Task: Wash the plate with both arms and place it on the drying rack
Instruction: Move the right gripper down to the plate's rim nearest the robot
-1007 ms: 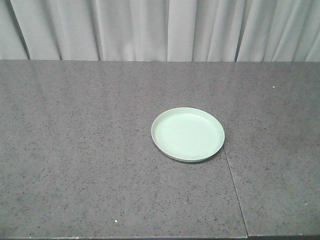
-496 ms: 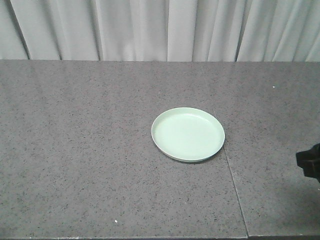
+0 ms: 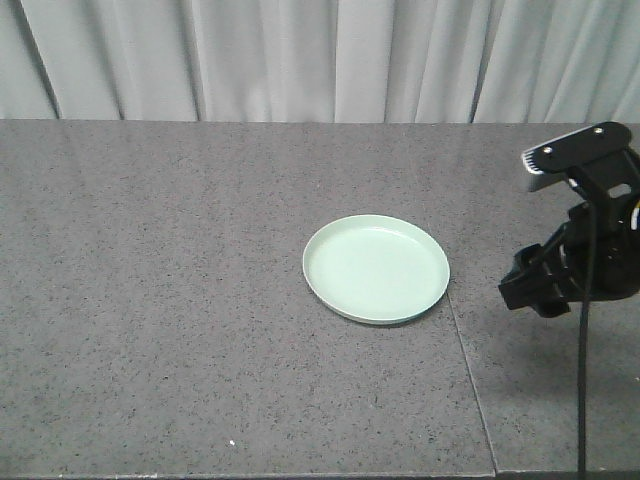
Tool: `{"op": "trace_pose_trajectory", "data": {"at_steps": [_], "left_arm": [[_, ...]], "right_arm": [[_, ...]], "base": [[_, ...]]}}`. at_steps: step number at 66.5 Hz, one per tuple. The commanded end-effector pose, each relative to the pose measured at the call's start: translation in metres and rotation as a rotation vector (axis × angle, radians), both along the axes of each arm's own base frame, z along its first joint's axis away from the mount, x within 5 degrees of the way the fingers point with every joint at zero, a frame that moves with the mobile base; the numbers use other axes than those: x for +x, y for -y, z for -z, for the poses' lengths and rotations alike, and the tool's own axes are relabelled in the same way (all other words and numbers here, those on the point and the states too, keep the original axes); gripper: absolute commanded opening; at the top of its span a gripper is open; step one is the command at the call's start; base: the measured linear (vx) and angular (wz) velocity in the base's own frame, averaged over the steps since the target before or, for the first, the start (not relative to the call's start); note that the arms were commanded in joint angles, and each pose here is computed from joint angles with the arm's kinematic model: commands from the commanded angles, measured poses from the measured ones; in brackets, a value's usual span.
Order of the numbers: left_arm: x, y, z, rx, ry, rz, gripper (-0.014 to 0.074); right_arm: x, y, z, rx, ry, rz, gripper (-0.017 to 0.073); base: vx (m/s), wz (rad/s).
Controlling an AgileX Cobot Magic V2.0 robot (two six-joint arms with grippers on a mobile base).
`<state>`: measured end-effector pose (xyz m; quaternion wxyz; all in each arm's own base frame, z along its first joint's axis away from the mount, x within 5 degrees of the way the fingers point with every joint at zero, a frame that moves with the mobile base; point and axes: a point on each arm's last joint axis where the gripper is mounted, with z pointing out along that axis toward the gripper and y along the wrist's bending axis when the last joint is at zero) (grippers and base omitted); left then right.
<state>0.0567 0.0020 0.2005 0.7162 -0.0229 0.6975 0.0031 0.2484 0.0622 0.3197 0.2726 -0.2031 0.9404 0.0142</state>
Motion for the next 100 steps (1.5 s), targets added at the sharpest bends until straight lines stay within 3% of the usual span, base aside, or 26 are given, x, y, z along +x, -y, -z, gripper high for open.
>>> {"op": "trace_pose_trajectory", "data": {"at_steps": [1,51,88,100], "left_arm": [[-0.003,0.0,-0.016,-0.013,0.11,0.004,-0.0006],[-0.003,0.0,-0.016,-0.013,0.11,0.004,-0.0006],[-0.003,0.0,-0.016,-0.013,0.11,0.004,-0.0006],[-0.003,0.0,-0.016,-0.013,0.11,0.004,-0.0006]], "right_arm": [[0.016,-0.008,-0.015,0.015,0.068,0.002,0.0484],[0.12,-0.036,0.028,0.049,-0.148,0.128,0.0464],[0.153,-0.047,0.068,0.065,-0.211,0.138,0.0459],[0.157,-0.049,0.079,0.065,-0.23,0.139,0.0393]], "base": [[0.0,0.0],[0.0,0.0],[0.0,0.0],[0.0,0.0]]}}
